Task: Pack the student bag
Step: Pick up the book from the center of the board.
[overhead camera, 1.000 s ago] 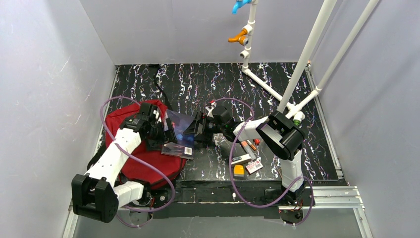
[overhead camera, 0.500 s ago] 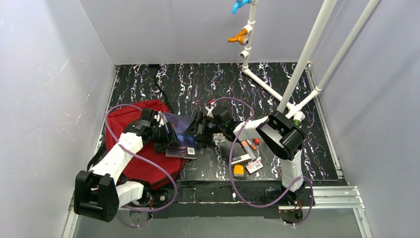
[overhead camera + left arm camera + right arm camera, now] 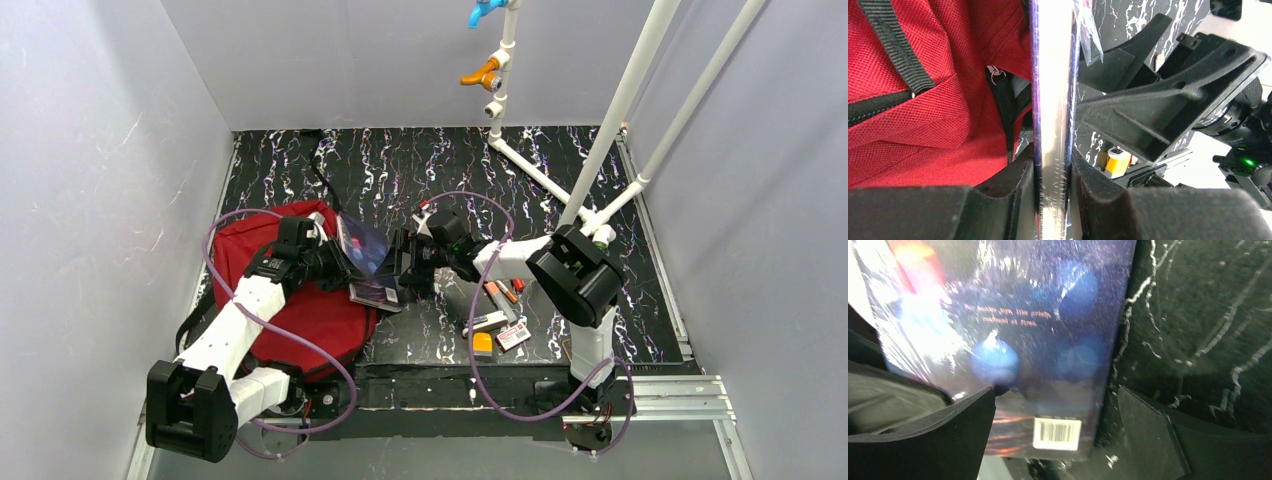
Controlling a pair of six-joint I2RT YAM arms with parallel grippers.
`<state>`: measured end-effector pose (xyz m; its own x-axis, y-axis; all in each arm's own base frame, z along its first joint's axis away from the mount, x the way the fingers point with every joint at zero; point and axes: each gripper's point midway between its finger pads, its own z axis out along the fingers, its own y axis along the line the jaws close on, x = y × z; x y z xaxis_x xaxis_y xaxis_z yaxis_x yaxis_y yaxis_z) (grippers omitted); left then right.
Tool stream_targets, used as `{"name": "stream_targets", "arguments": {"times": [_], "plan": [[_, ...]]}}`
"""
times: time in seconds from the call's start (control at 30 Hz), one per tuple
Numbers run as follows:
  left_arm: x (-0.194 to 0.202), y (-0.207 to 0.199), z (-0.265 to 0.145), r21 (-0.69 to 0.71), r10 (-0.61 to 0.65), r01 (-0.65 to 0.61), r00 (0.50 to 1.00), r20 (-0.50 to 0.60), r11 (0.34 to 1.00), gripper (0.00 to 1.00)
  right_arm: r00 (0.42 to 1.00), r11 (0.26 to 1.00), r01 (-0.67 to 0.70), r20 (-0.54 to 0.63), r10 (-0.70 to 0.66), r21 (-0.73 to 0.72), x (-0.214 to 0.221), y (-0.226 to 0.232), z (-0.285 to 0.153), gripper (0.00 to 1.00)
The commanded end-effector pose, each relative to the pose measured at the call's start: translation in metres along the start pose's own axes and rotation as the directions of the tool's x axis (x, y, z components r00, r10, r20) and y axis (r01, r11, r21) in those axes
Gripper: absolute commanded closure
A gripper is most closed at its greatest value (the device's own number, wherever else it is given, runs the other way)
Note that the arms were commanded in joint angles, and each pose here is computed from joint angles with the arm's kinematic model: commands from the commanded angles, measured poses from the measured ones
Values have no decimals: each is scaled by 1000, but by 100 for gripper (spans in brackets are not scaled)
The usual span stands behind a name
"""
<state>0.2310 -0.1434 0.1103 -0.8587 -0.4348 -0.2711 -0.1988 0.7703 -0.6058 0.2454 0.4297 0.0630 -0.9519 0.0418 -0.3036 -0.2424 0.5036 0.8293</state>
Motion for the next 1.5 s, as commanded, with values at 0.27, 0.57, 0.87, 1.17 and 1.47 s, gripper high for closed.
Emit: {"name": "stream_targets", "arguments": {"times": [0.27, 0.57, 0.87, 1.17, 1.47], "plan": [[-43, -87, -42, 316, 62, -121, 980, 190, 941, 100, 878, 743, 474, -197, -435, 472, -21, -52, -92, 0], [-64, -79, -74, 123, 32, -63, 970, 241, 990, 100, 599, 454, 711, -125, -791, 537, -35, 29, -129, 0], [-57, -90, -91, 117, -131, 112, 977, 167, 987, 100, 149, 127, 828, 4, -989, 547, -19, 136, -112, 0], [-39, -98, -89, 157, -295, 285, 954, 44, 945, 100, -45, -49, 745, -24, -999, 665, -13, 153, -76, 13], [-33, -100, -89, 190, -319, 308, 947, 27, 932, 100, 0, -22, 617, -28, -1000, 787, -27, 135, -98, 77]]}}
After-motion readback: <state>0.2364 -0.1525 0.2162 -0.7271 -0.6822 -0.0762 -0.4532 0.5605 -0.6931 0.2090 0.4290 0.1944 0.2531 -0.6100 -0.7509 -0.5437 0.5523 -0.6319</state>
